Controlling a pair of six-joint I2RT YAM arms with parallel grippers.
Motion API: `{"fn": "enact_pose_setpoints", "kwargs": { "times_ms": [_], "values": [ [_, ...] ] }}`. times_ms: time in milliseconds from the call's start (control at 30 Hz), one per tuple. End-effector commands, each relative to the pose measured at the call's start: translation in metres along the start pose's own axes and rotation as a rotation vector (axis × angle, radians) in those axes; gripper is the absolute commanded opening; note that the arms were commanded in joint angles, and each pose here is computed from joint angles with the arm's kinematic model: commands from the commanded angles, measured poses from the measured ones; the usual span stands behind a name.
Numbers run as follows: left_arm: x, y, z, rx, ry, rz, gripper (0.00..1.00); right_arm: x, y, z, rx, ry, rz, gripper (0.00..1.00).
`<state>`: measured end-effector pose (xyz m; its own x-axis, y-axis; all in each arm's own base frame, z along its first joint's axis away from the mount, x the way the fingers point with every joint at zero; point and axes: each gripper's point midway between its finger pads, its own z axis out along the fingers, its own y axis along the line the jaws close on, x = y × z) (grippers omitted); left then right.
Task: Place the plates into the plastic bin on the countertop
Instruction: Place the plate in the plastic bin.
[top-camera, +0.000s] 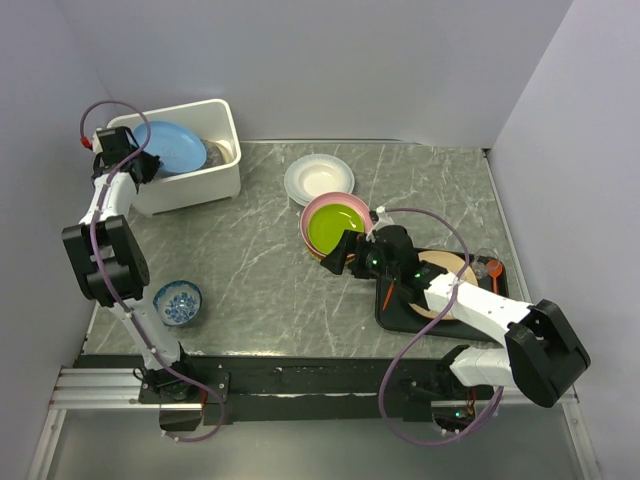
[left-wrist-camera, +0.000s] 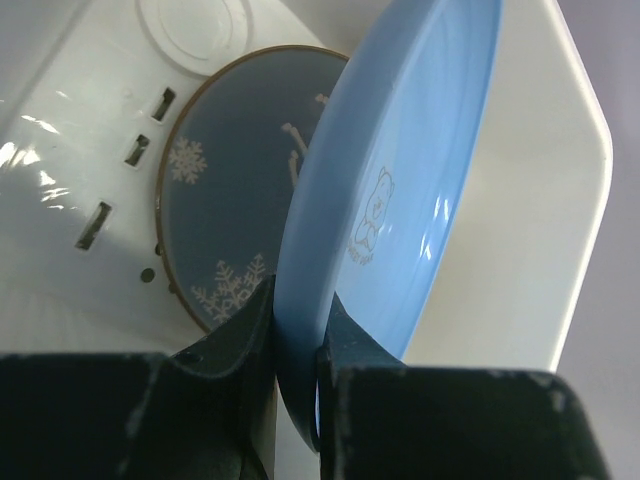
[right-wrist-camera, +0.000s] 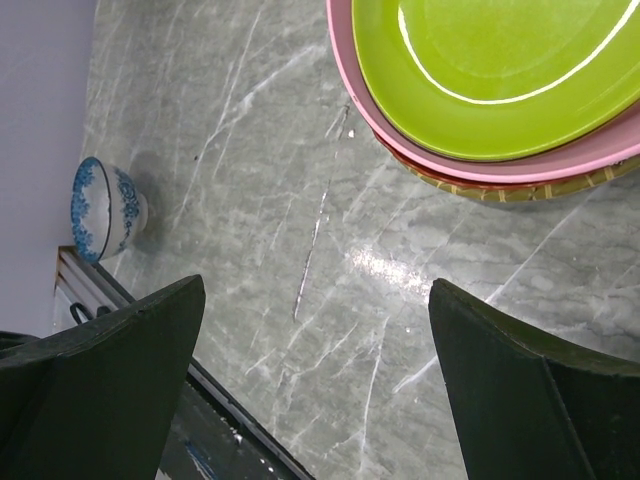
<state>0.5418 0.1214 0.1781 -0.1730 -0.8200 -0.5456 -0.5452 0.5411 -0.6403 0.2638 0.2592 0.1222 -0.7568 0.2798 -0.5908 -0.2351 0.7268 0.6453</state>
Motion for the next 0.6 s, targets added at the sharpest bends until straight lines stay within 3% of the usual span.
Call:
{"fn": "enact_pose_setpoints", "kwargs": {
  "times_ms": [0,100,167,300,400,567],
  "values": [
    [-0.0203,-0.029,-0.0004,0.101,-0.032,0.021,0.01,-0.026,0.0235,-0.0021,-0.05,-0.065,-0.033,1.0],
    [-0.0177,-0.0287,0.0,0.107,-0.023,0.029,0.04,-0.025,0.0229,-0.0006,-0.049,-0.06,-0.034,1.0],
    [-0.0175,-0.0274,0.0009,0.104,-0.025,0.034,0.12,-0.0251,0.0239,0.0,-0.049,-0.056,-0.036,1.0],
    [-0.0158,-0.0294,0.0009,0.115,-0.019,0.037,0.35,-0.0274,0.0263,0.0001,-0.055,-0.06,-0.039,1.0],
    [-0.0154,-0.0296,0.0017,0.121,-0.016,0.035,0.62,-0.0275,0.0254,-0.0001,-0.053,-0.062,-0.035,1.0],
    [-0.0182,-0.0299,-0.0032,0.12,-0.034,0.029,0.83,-0.0246,0.0217,-0.002,-0.045,-0.062,-0.032,1.0]
  ]
}}
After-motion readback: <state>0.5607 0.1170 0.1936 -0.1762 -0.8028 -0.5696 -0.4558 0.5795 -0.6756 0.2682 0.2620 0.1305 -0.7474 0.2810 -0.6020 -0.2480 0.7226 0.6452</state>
